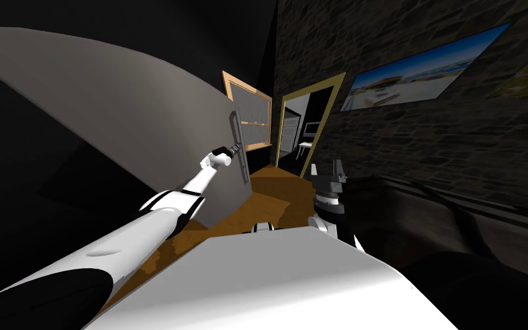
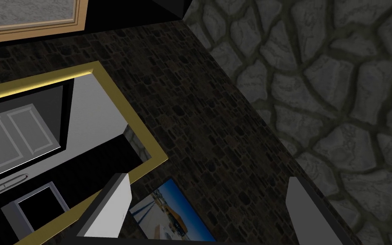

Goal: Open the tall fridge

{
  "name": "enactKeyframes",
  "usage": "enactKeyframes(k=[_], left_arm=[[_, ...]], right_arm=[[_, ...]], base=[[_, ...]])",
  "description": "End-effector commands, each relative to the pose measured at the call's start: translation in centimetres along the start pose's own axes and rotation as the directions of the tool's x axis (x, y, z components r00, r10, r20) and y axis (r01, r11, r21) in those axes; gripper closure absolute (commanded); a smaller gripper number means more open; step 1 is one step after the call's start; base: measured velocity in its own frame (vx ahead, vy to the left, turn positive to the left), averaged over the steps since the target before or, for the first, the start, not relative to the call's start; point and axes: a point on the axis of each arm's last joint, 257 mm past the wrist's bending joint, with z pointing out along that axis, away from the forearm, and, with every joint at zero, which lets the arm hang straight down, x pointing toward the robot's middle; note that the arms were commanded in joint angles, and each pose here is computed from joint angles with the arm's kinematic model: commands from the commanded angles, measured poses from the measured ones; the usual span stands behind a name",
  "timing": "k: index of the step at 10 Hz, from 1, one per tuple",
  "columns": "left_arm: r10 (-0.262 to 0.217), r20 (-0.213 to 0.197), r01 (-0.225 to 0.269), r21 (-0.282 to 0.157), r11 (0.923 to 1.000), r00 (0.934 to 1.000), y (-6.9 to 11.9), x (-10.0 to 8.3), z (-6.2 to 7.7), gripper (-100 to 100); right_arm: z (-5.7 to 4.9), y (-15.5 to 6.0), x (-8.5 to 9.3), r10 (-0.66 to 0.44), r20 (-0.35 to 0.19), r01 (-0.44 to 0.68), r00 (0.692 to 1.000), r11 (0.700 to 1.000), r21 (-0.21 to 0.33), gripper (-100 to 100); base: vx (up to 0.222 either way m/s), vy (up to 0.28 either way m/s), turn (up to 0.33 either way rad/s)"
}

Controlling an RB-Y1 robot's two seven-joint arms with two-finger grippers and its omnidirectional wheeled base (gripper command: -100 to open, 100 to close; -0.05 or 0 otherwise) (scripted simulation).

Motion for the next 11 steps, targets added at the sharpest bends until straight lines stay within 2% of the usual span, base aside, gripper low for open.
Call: enactKeyframes(k=[1,4,5,6,7,8,9,10,11], left_arm=[[0.012,-0.061,-0.011,0.010,0.9999,0.9981,0.1,2.4,-1.0,100],[-0.010,-0.077,0.017,0.100,0.9949,0.9970,-4.1,2.7,-1.7,100],[0.018,-0.132,-0.009,0.071,0.9974,0.9911,-2.2,5.0,-2.5,100],[0.026,-0.138,-0.009,0.119,0.9928,0.9901,-4.3,5.2,-3.1,100],[0.000,-0.153,0.023,0.150,0.9884,0.9882,-5.8,5.5,-3.5,100],[0.006,-0.151,0.020,0.169,0.9853,0.9885,-6.8,5.4,-3.7,100],[0.029,-0.215,0.003,0.148,0.9890,0.9763,-4.9,8.1,-4.7,100],[0.037,-0.219,0.003,0.181,0.9834,0.9751,-6.4,8.2,-5.2,100],[0.019,-0.232,0.031,0.209,0.9774,0.9725,-7.8,8.4,-5.6,100]], right_arm=[[0.0,0.0,0.0,0.000,0.000,0.000,1.000,1.000,0.000,0],[0.0,0.0,0.0,0.000,0.000,0.000,1.000,1.000,0.000,0],[0.0,0.0,0.0,0.000,0.000,0.000,1.000,1.000,0.000,0],[0.0,0.0,0.0,0.000,0.000,0.000,1.000,1.000,0.000,0],[0.0,0.0,0.0,0.000,0.000,0.000,1.000,1.000,0.000,0],[0.0,0.0,0.0,0.000,0.000,0.000,1.000,1.000,0.000,0],[0.0,0.0,0.0,0.000,0.000,0.000,1.000,1.000,0.000,0],[0.0,0.0,0.0,0.000,0.000,0.000,1.000,1.000,0.000,0],[0.0,0.0,0.0,0.000,0.000,0.000,1.000,1.000,0.000,0]], base=[[-0.026,-0.028,0.217],[-0.017,-0.019,0.025],[-0.017,-0.024,0.189],[-0.024,-0.037,0.149],[-0.016,-0.019,-0.010],[-0.009,-0.004,-0.035],[-0.028,-0.027,0.209],[-0.033,-0.034,0.129],[-0.016,-0.015,-0.021]])
